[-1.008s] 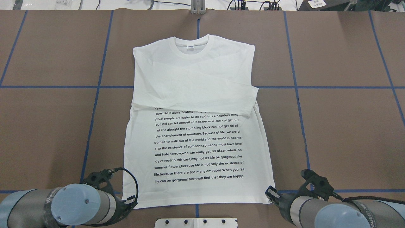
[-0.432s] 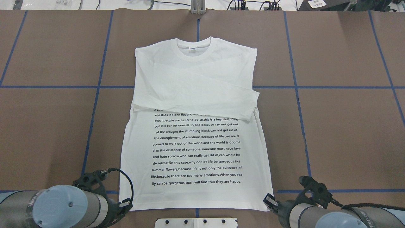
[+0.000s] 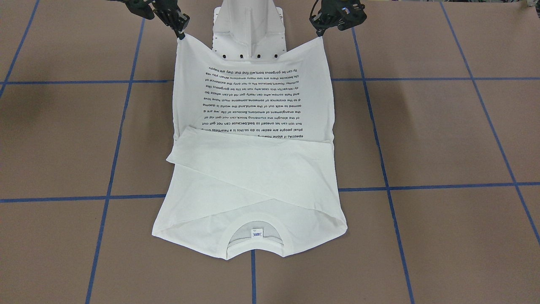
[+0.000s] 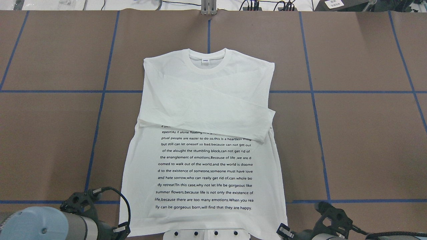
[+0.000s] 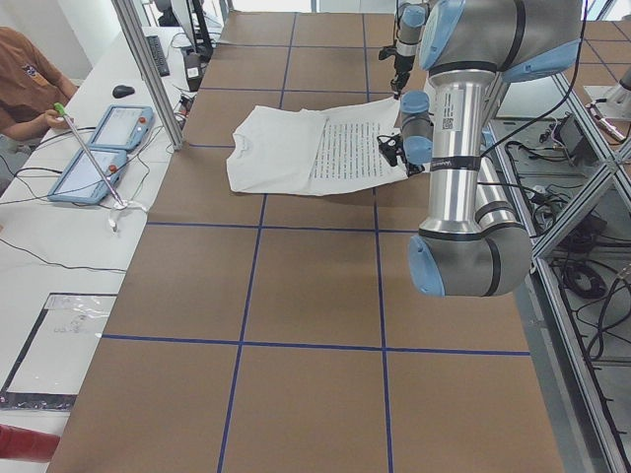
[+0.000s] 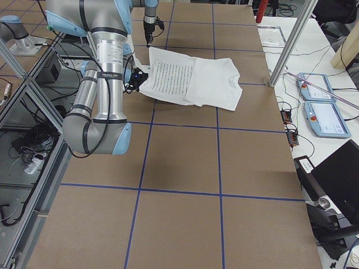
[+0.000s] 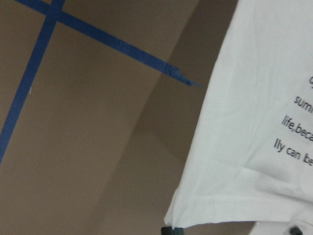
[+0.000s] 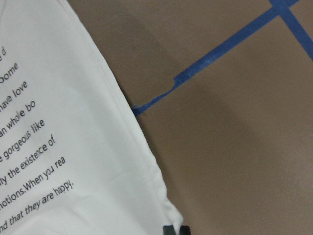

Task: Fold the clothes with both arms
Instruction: 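Lift the hem with both grippers and fold it toward the collar, then release the hem with both grippers and raise them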

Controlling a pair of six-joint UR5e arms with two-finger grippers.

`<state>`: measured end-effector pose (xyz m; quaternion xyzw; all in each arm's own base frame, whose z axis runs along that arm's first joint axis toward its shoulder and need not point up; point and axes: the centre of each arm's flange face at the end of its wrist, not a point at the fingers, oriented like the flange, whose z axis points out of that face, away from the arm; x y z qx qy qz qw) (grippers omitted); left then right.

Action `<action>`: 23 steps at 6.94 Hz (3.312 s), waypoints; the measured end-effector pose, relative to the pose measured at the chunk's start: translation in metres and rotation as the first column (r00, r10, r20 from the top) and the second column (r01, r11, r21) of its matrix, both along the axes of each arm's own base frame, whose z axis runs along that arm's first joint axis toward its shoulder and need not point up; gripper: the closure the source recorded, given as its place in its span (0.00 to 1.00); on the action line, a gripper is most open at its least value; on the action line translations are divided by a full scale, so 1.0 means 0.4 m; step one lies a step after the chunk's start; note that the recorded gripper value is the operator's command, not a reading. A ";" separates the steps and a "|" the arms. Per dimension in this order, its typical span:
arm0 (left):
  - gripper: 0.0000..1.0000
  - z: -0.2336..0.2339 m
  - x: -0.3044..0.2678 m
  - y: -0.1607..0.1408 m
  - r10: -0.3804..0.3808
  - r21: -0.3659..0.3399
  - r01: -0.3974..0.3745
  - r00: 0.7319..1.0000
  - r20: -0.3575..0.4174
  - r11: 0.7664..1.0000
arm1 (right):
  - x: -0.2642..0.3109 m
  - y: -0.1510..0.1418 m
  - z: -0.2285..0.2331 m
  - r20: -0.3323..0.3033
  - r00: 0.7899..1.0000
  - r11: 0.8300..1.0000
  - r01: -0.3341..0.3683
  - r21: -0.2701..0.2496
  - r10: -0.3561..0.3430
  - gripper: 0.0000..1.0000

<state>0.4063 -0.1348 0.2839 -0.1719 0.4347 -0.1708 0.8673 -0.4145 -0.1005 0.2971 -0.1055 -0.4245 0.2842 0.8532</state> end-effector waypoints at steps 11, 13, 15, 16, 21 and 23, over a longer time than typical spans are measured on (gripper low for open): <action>1.00 -0.033 -0.047 -1.044 -0.363 0.443 0.358 0.929 -0.076 0.822 | 0.018 -0.984 -0.009 -0.252 0.935 0.961 -0.209 0.180 0.250 1.00; 1.00 0.053 0.019 -1.183 -0.393 0.448 0.388 0.916 -0.086 0.805 | -0.030 -1.148 0.073 -0.248 0.930 0.957 -0.235 0.172 0.273 1.00; 1.00 0.101 0.063 -1.286 -0.432 0.467 0.420 0.898 -0.089 0.778 | -0.050 -1.237 0.118 -0.257 0.928 0.958 -0.233 0.168 0.271 1.00; 1.00 0.101 0.085 -1.322 -0.447 0.473 0.430 0.891 -0.082 0.769 | -0.068 -1.270 0.126 -0.259 0.927 0.958 -0.234 0.168 0.272 1.00; 0.60 0.140 0.113 -1.344 -0.449 0.481 0.429 0.890 -0.080 0.765 | -0.107 -1.321 0.138 -0.263 0.926 0.958 -0.232 0.166 0.270 0.00; 0.59 0.195 0.086 -1.324 -0.420 0.530 0.403 0.902 -0.094 0.746 | -0.071 -1.337 0.089 -0.215 0.942 0.961 -0.226 0.157 0.256 0.00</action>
